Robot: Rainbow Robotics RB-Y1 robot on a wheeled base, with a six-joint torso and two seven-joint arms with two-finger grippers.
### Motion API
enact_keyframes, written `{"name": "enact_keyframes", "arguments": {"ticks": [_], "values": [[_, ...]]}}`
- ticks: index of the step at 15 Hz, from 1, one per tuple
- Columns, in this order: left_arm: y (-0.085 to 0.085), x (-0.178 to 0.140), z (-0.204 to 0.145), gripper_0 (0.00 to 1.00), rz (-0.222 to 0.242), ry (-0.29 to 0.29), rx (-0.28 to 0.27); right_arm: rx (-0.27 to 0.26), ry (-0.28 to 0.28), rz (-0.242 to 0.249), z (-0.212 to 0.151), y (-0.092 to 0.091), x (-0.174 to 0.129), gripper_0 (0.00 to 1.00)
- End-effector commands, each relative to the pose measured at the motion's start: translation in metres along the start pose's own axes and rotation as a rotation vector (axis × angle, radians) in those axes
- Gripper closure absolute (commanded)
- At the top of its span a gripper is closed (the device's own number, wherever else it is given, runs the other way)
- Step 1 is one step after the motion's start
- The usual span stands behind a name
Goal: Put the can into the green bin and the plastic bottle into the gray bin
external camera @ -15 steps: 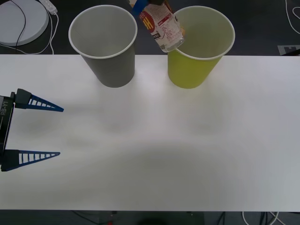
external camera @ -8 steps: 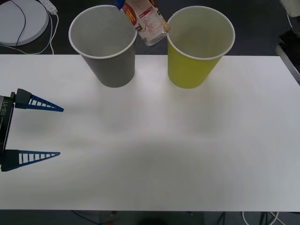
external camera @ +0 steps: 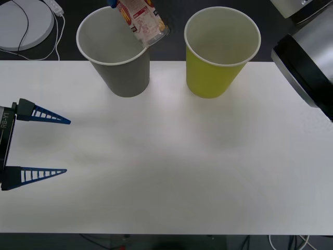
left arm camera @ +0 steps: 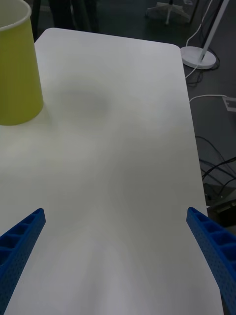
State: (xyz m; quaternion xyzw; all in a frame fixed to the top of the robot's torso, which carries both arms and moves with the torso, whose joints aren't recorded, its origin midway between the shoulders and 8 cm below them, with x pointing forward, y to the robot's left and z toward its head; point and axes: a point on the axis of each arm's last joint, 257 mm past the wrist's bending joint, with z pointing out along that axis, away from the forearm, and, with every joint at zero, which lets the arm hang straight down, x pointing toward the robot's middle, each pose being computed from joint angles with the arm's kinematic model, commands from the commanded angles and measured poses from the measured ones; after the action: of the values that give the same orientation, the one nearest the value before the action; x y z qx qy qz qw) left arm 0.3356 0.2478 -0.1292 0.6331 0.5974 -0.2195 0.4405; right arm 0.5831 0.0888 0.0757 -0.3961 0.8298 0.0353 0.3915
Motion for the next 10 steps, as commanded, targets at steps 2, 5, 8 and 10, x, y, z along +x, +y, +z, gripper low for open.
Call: {"name": "enact_keyframes", "arguments": {"ticks": [2, 5, 8, 10], "values": [[0.000, 0.000, 0.000, 0.00, 0.000, 0.000, 0.000, 0.018, -0.028, 0.009, 0.012, 0.004, -0.014, 1.00], [0.000, 0.000, 0.000, 0.00, 0.000, 0.000, 0.000, 0.026, -0.064, 0.026, 0.020, 0.006, -0.027, 1.00], [0.000, 0.000, 0.000, 0.00, 0.000, 0.000, 0.000, 0.040, -0.094, 0.046, 0.025, 0.005, -0.039, 1.00], [0.000, 0.000, 0.000, 0.00, 0.000, 0.000, 0.000, 0.049, -0.103, 0.053, 0.030, 0.005, -0.042, 1.00]]}}
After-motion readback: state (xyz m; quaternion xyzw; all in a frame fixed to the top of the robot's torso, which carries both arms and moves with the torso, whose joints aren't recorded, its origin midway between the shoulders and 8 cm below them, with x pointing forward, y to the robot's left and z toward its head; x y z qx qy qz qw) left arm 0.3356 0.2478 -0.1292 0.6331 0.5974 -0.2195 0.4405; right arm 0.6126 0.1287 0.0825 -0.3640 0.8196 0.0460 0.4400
